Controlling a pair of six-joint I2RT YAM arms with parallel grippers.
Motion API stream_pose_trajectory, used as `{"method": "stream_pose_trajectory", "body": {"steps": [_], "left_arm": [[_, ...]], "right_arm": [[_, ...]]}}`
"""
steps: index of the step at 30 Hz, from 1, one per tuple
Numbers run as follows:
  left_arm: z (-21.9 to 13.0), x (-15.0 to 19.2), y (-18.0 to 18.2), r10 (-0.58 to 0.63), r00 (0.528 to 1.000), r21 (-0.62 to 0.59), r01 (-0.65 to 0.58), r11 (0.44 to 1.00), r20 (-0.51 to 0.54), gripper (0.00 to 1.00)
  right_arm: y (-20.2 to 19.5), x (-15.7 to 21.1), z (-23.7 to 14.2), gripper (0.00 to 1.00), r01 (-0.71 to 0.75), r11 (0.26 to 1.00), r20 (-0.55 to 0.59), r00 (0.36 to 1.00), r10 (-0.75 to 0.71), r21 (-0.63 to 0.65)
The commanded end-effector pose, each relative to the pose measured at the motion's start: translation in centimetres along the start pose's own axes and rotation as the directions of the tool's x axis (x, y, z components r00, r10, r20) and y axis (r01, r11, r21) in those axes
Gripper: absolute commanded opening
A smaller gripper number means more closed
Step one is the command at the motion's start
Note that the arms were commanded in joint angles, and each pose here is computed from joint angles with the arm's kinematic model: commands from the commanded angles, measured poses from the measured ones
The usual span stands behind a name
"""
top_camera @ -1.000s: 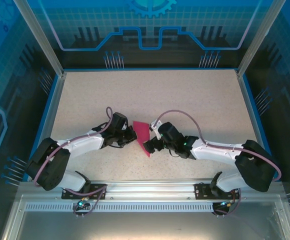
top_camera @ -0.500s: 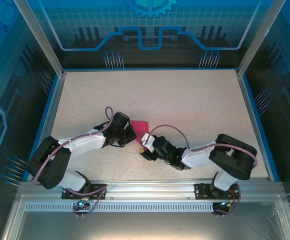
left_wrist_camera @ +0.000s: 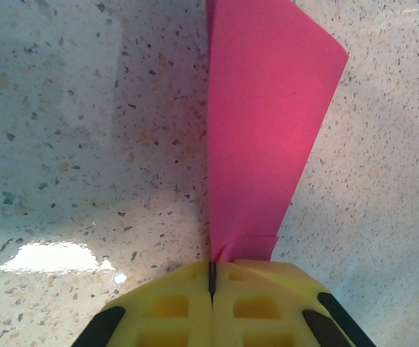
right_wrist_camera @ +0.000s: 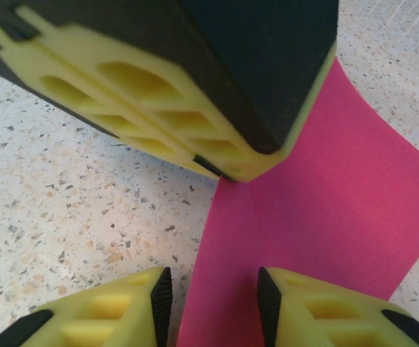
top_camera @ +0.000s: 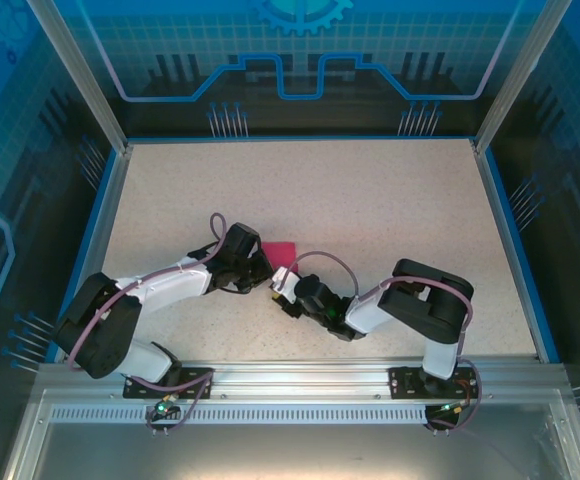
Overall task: Fold a paper plane with a square sheet of paper (pick it up from the middle)
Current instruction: Fold the wing for the fifth time at the center of the table.
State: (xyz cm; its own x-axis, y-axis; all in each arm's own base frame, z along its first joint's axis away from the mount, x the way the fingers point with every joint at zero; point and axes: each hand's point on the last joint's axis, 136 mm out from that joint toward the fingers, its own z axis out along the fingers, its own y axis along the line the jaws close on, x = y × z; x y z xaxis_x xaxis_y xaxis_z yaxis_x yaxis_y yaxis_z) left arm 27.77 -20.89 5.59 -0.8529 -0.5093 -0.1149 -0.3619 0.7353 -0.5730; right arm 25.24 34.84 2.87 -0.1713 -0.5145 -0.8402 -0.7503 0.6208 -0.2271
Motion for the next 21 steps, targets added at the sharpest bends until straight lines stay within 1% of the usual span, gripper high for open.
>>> {"method": "stream_pose_trajectory", "body": {"steps": [1,7,9,11,15,18,21], "left_arm": [[-0.7,-0.3,-0.9,-0.013,1.000,0.004,0.013,1.000,0.015,0.00],[-0.7,-0.4,-0.9,-0.010,1.000,-0.001,0.010,1.000,0.018,0.00],[-0.9,-0.5,-0.9,-0.007,1.000,-0.005,0.007,1.000,0.023,0.04],[-1.1,-0.6,-0.9,-0.002,1.000,-0.010,0.002,1.000,0.030,0.11],[-1.6,-1.3,-1.0,0.007,0.999,-0.020,-0.006,1.000,0.052,0.30],[-2.2,-2.1,-0.8,0.003,0.998,-0.018,-0.002,1.000,0.070,0.39],[-3.1,-3.1,-0.4,0.000,0.996,-0.017,0.002,1.000,0.094,0.49]], "right_arm": [[0.4,-1.5,0.4,0.32,-0.015,1.000,0.060,0.998,0.015,0.005],[0.2,-0.7,0.5,0.16,-0.049,0.999,0.040,0.998,0.049,-0.009],[0.0,-0.5,0.3,0.14,-0.070,0.997,0.037,0.997,0.071,-0.016],[-0.1,-0.2,0.1,0.11,-0.095,0.995,0.032,0.995,0.096,-0.028],[-0.4,0.3,-0.1,0.07,-0.160,0.985,0.028,0.986,0.162,-0.066],[-0.7,0.5,-0.2,0.06,-0.225,0.969,0.018,0.974,0.228,-0.103],[-1.2,0.5,-0.5,0.04,-0.310,0.938,0.005,0.949,0.314,-0.155]]}}
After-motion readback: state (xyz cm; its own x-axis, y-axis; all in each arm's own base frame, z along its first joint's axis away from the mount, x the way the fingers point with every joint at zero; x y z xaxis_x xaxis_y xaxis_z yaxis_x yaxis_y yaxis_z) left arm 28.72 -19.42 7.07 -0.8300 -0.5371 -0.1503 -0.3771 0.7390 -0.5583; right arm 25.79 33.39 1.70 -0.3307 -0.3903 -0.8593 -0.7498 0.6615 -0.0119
